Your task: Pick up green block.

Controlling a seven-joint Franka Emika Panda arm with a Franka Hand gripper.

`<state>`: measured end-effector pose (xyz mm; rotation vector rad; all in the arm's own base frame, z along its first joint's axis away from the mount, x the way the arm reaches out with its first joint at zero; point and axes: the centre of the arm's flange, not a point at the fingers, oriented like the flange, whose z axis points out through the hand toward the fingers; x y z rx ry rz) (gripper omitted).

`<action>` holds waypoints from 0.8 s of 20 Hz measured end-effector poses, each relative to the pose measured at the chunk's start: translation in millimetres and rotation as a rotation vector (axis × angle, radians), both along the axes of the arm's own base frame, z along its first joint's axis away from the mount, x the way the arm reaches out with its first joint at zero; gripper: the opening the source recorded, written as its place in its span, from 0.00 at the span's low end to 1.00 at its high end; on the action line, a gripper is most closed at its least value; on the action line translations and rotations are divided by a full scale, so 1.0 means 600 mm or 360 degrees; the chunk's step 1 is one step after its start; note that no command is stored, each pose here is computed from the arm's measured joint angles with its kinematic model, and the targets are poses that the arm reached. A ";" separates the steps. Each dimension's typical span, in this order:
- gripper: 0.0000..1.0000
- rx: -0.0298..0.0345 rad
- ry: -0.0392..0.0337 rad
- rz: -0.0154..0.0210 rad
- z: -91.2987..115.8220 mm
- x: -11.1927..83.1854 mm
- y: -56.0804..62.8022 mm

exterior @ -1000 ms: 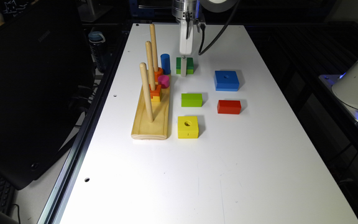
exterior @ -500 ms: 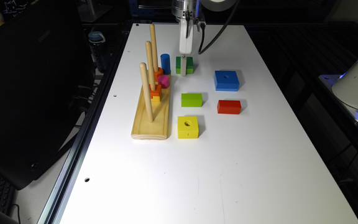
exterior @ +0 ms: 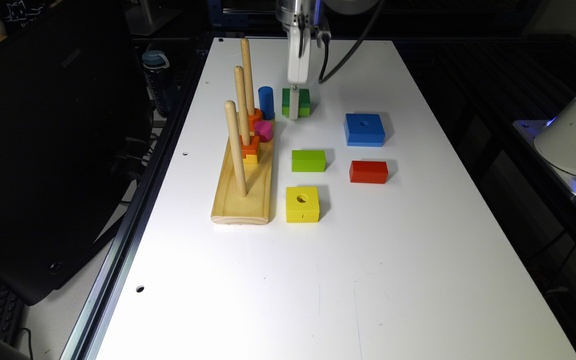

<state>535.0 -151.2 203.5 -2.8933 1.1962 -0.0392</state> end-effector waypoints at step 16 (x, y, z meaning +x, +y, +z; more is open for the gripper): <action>0.00 -0.0004 -0.0001 0.00012 0.059 -0.004 0.001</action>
